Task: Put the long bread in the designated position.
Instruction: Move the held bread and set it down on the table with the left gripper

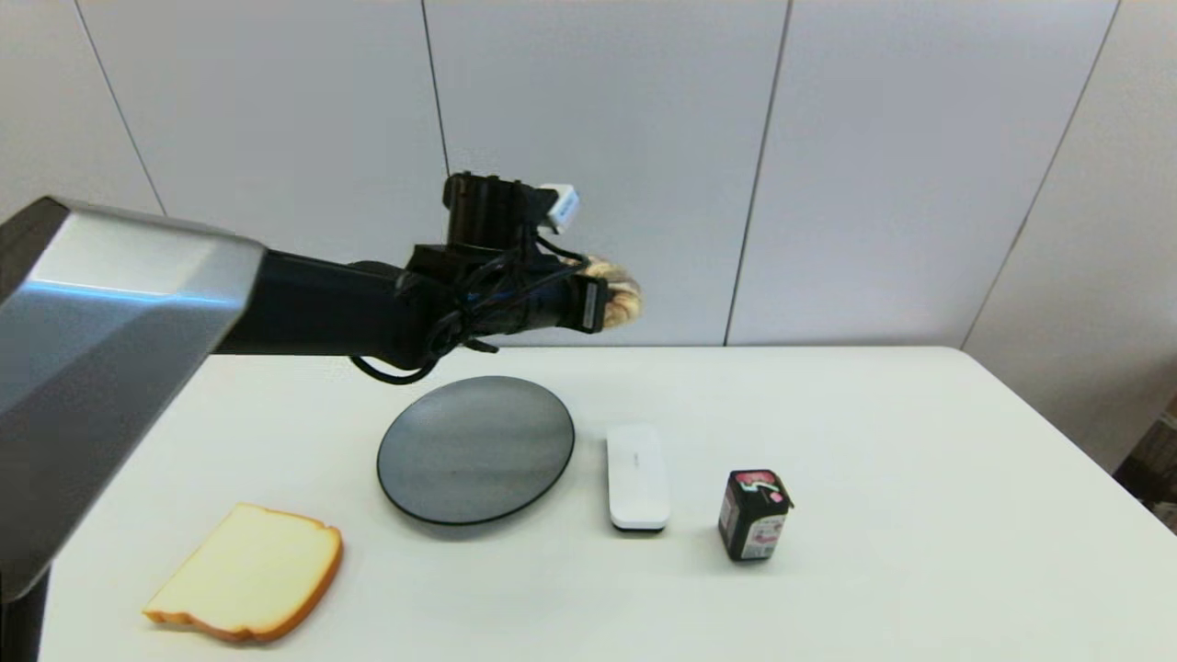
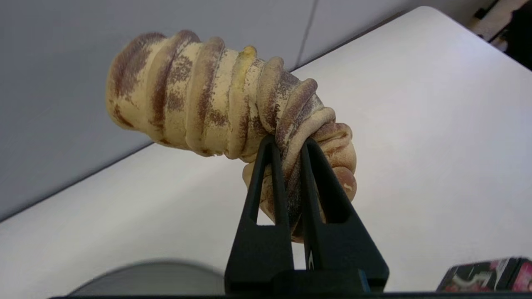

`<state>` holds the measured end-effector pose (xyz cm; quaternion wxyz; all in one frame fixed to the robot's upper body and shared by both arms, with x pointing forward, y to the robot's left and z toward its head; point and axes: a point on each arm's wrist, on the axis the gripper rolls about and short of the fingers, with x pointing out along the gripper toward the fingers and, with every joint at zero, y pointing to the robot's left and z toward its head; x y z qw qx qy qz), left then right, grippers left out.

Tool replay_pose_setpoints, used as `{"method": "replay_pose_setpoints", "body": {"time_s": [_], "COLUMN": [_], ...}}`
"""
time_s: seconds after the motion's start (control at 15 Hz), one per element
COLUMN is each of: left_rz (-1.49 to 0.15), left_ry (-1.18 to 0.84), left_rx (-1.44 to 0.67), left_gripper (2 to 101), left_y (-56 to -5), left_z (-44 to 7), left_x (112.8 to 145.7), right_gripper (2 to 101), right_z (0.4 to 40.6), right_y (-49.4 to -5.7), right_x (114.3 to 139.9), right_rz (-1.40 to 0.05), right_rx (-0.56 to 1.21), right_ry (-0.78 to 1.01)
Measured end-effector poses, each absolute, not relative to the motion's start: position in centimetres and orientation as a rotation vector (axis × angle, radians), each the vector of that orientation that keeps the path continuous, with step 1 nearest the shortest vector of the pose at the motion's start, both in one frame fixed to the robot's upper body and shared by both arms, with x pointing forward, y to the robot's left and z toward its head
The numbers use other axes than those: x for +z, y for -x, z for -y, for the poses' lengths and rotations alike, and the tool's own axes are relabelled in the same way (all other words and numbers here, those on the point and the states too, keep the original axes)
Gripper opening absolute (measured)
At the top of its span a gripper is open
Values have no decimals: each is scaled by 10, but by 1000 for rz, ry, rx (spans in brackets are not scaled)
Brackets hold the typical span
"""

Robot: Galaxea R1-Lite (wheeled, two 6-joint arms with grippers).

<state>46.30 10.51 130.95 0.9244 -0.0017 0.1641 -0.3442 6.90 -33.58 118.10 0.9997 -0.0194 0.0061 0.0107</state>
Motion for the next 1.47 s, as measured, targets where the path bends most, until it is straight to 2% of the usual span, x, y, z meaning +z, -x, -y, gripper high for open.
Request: {"method": "replay_pose_setpoints", "body": {"time_s": [0.2, 0.4, 0.8, 1.0, 1.47], "left_rz": [-354, -355, -333, -339, -356], "left_ry": [19, 94, 317, 357, 355], "left_rx": [-574, -451, -332, -187, -173], "left_gripper": [88, 88, 88, 88, 88], "left_y": [-463, -466, -484, -492, -510], "left_z": [-143, -156, -148, -148, -136], "left_x": [1313, 1314, 1291, 1275, 1250], "right_gripper": [980, 980, 980, 980, 980], "right_z": [336, 336, 336, 336, 336], "right_y": [-69, -69, -69, -69, -69], "right_x": [1181, 1181, 1181, 1181, 1181], "right_rz": [-12, -12, -12, -12, -12], "right_rx": [21, 22, 21, 21, 22], "right_ry": [39, 40, 40, 39, 39]}}
